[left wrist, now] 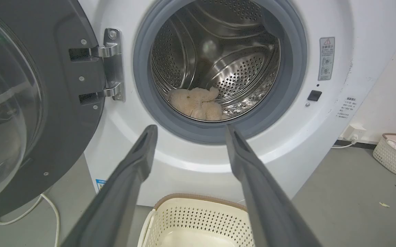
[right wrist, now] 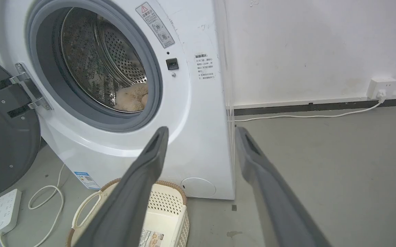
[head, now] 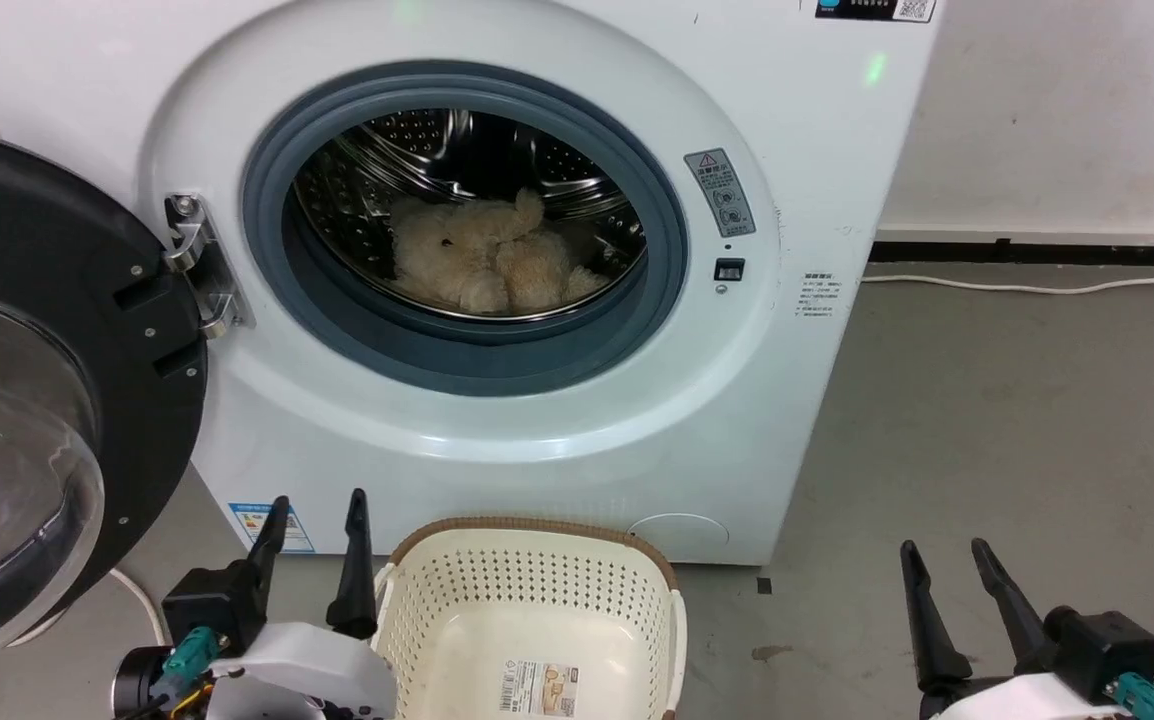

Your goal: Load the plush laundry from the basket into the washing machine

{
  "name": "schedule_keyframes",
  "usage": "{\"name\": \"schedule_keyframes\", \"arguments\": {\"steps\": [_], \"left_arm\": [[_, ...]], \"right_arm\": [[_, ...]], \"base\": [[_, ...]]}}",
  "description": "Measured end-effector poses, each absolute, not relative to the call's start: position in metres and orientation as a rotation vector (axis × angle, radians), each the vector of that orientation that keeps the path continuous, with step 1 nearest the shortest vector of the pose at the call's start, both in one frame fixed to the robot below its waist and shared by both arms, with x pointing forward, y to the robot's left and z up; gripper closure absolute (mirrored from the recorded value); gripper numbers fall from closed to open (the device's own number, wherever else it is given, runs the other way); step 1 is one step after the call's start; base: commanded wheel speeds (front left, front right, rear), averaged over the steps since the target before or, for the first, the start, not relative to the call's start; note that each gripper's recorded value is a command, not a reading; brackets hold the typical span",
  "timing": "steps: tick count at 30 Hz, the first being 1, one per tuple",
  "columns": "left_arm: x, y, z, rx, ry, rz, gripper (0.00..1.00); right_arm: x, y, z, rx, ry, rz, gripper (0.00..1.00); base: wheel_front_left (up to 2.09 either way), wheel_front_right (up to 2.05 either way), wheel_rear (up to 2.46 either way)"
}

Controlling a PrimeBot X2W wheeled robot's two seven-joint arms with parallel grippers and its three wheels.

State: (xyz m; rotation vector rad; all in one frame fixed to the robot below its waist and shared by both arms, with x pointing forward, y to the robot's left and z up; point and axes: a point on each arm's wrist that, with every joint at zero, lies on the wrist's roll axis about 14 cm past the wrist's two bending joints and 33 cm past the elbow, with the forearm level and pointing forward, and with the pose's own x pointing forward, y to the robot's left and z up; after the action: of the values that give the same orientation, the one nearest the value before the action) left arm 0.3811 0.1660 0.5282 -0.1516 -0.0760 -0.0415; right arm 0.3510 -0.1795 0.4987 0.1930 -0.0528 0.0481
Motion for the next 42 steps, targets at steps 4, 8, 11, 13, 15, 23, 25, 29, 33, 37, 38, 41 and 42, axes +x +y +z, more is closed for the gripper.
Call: {"name": "schedule_keyframes", "arguments": {"steps": [4,8,11,13,15,23,25,29,33,37,38,41,42], "left_arm": [[0.379,0.163,0.527,-0.119,-0.067,-0.055,0.00],[0.376,0.165,0.523,-0.091,-0.053,-0.049,0.00],[0.374,0.166,0.519,-0.081,-0.042,-0.045,0.00],[0.374,0.166,0.518,-0.083,-0.039,-0.041,0.00],[0.374,0.167,0.516,-0.087,-0.032,-0.039,0.00],[0.374,0.167,0.512,-0.110,-0.015,-0.030,0.00],[0.373,0.167,0.512,-0.110,-0.014,-0.032,0.00],[0.373,0.166,0.512,-0.111,-0.013,-0.034,0.00],[0.372,0.167,0.512,-0.111,-0.016,-0.032,0.00],[0.371,0.167,0.513,-0.110,-0.018,-0.033,1.00],[0.371,0.167,0.512,-0.110,-0.017,-0.033,1.00],[0.371,0.167,0.512,-0.109,-0.015,-0.033,1.00],[0.371,0.167,0.512,-0.109,-0.014,-0.033,1.00]], "right_arm": [[0.351,-0.177,0.501,0.168,-0.053,0.059,0.00],[0.351,-0.175,0.501,0.151,-0.045,0.068,0.00],[0.351,-0.175,0.500,0.148,-0.041,0.069,0.00],[0.350,-0.174,0.499,0.146,-0.037,0.071,0.00],[0.350,-0.174,0.498,0.147,-0.033,0.071,0.00],[0.351,-0.173,0.498,0.147,-0.032,0.074,0.00],[0.351,-0.173,0.498,0.150,-0.032,0.074,0.00],[0.351,-0.172,0.498,0.150,-0.032,0.077,0.00],[0.351,-0.171,0.499,0.150,-0.036,0.080,0.00],[0.351,-0.171,0.500,0.150,-0.036,0.080,1.00],[0.351,-0.171,0.499,0.150,-0.036,0.080,1.00],[0.351,-0.171,0.499,0.150,-0.035,0.081,1.00],[0.351,-0.171,0.499,0.149,-0.035,0.081,1.00]], "base": [[0.00,0.00,0.00],[0.00,0.00,0.00],[0.00,0.00,0.00],[0.00,0.00,0.00],[0.00,0.00,0.00],[0.00,0.00,0.00],[0.00,0.00,0.00],[0.00,0.00,0.00],[0.00,0.00,0.00],[0.00,0.00,0.00],[0.00,0.00,0.00],[0.00,0.00,0.00],[0.00,0.00,0.00]]}}
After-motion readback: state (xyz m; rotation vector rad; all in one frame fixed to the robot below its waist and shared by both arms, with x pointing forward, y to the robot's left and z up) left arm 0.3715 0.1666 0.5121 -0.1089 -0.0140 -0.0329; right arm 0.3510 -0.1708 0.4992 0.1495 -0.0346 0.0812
